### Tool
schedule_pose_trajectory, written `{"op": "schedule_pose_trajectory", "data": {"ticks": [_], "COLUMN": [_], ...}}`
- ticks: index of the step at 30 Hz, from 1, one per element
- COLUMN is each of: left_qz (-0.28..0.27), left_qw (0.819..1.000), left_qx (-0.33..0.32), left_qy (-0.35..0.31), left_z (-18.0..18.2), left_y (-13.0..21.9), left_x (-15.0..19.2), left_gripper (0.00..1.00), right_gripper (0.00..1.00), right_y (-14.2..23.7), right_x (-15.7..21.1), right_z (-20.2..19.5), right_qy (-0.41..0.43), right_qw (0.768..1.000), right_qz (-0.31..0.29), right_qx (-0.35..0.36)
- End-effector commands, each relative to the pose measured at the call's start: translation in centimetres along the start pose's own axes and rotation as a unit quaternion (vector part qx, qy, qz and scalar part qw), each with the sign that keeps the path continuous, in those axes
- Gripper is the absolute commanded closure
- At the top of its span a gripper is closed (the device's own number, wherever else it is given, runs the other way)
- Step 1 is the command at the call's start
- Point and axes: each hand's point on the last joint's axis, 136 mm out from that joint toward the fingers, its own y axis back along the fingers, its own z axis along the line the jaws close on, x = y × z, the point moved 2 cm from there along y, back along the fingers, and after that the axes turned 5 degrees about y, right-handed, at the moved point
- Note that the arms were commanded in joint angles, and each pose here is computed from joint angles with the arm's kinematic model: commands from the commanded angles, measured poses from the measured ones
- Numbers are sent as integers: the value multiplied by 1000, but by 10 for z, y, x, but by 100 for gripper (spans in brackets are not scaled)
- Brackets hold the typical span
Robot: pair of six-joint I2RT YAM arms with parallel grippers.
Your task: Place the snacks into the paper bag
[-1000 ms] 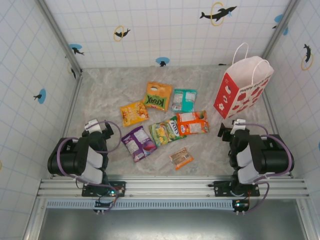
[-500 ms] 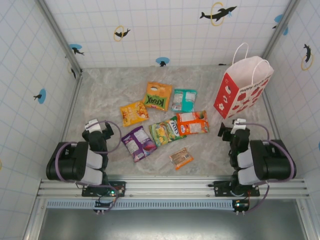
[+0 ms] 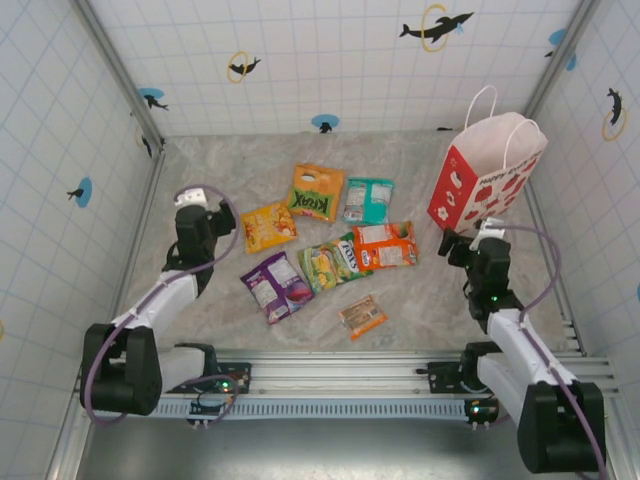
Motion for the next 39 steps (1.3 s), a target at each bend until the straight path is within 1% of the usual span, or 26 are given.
{"op": "schedule_pose_trajectory", "data": {"ticks": [1, 6, 10, 11, 12, 15, 21, 26, 31, 34, 39], "left_qz": [105, 151, 188, 203, 198, 207, 215, 228, 242, 240, 234], "left_qw": [994, 983, 972, 967, 967, 962, 960, 957, 953, 953, 954], "left_qx": [36, 99, 129, 130, 136, 145, 137, 132, 133, 136, 136], "left_qy": [-7, -25, -66, -77, -83, -100, -114, -119, -123, -126, -131], "left_z": [-25, -67, -93, -95, -102, -115, -119, -119, -123, -126, -126], "left_y": [8, 12, 14, 15, 15, 15, 13, 7, -2, -6, -8], "left_x": [22, 7, 5, 12, 1, 1, 4, 11, 16, 14, 12], "left_gripper": [16, 20, 21, 21, 20, 20, 20, 21, 21, 21, 20], "right_gripper": [1, 1, 1, 1, 1, 1, 1, 1, 1, 3, 7], "right_y": [18, 39, 47, 48, 48, 48, 41, 28, 8, -11, -47], "right_x": [-12, -60, -96, -105, -112, -137, -177, -208, -232, -239, -241], "right_z": [3, 16, 23, 26, 30, 45, 66, 79, 81, 87, 82], "right_qy": [-23, -8, -4, -5, -7, -9, -4, -18, -34, -54, -77], "right_qw": [997, 994, 990, 990, 990, 990, 987, 989, 993, 993, 991], "right_qz": [73, 106, 136, 139, 141, 141, 157, 147, 117, 106, 111], "right_qx": [12, 6, 18, 18, 16, 0, -15, -21, -4, -12, 6]}}
